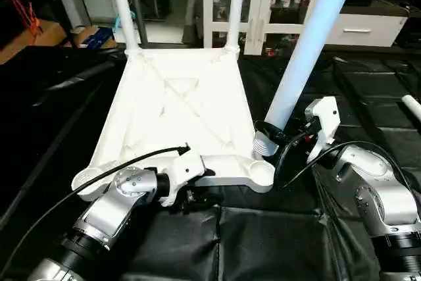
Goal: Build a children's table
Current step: Insert table leg to table base
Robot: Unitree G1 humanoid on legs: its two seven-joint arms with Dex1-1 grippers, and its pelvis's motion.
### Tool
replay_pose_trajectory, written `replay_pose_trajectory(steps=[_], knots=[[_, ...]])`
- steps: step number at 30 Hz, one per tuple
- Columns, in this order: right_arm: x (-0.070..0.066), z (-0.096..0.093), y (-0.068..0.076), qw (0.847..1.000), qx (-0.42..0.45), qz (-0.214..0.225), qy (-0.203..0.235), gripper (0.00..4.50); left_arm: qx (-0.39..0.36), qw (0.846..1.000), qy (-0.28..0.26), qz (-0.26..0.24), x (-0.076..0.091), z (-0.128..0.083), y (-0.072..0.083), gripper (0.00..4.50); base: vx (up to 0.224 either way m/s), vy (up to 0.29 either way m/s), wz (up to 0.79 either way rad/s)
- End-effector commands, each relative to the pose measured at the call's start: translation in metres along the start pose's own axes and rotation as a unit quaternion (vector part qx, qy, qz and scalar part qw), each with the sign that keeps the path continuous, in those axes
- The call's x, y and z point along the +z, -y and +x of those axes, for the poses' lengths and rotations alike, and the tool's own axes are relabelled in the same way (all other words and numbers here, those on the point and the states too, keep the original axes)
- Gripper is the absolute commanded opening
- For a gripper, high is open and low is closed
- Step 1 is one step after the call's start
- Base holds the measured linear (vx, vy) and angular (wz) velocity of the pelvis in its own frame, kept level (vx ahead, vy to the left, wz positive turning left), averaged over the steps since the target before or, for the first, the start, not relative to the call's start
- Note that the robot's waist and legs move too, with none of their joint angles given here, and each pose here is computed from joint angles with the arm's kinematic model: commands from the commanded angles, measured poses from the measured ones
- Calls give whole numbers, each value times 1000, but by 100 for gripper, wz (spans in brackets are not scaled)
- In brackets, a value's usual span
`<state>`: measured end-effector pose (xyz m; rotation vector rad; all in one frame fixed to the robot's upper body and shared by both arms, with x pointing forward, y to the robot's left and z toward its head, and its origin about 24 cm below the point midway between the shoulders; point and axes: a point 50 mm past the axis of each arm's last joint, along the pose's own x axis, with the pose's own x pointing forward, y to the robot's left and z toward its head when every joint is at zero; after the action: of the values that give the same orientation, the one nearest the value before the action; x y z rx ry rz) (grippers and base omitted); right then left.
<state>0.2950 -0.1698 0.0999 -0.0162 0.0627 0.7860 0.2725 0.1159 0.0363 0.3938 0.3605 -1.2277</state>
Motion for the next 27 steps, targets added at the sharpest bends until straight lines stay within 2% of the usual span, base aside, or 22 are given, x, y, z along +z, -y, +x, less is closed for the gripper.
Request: replay_pose_trajectory(steps=[1, 8, 9, 13, 15, 19, 20, 22, 27], knots=[[6, 2, -2, 1000, 5, -18, 8, 188, -8, 1000, -5, 25, 8, -1, -2, 250, 0, 0, 0], [6, 3, -3, 1000, 8, -20, 8, 188, -16, 999, -23, 43, 7, -2, -3, 199, 0, 0, 0], [6, 3, -4, 1000, 8, -20, 8, 188, -16, 999, -24, 43, 7, -2, -3, 177, 0, 0, 0], [5, 4, -5, 1000, 10, -22, 7, 188, -26, 998, -33, 48, 6, -2, -2, 166, 0, 0, 0], [5, 4, -5, 1000, 10, -22, 9, 188, -26, 998, -32, 50, 7, -1, -2, 143, 0, 0, 0], [6, 5, -6, 1000, 12, -21, 11, 188, -28, 998, -27, 51, 10, -2, -4, 133, 0, 0, 0], [6, 5, -6, 1000, 12, -21, 11, 188, -28, 998, -26, 51, 11, -2, -4, 115, 0, 0, 0], [6, 5, -7, 1000, 15, -20, 11, 188, -29, 998, -26, 51, 11, -3, -5, 108, 0, 0, 0], [4, 6, -10, 1000, 20, -18, 11, 188, -31, 998, -39, 48, 8, -5, -4, 82, 0, 0, 0]])
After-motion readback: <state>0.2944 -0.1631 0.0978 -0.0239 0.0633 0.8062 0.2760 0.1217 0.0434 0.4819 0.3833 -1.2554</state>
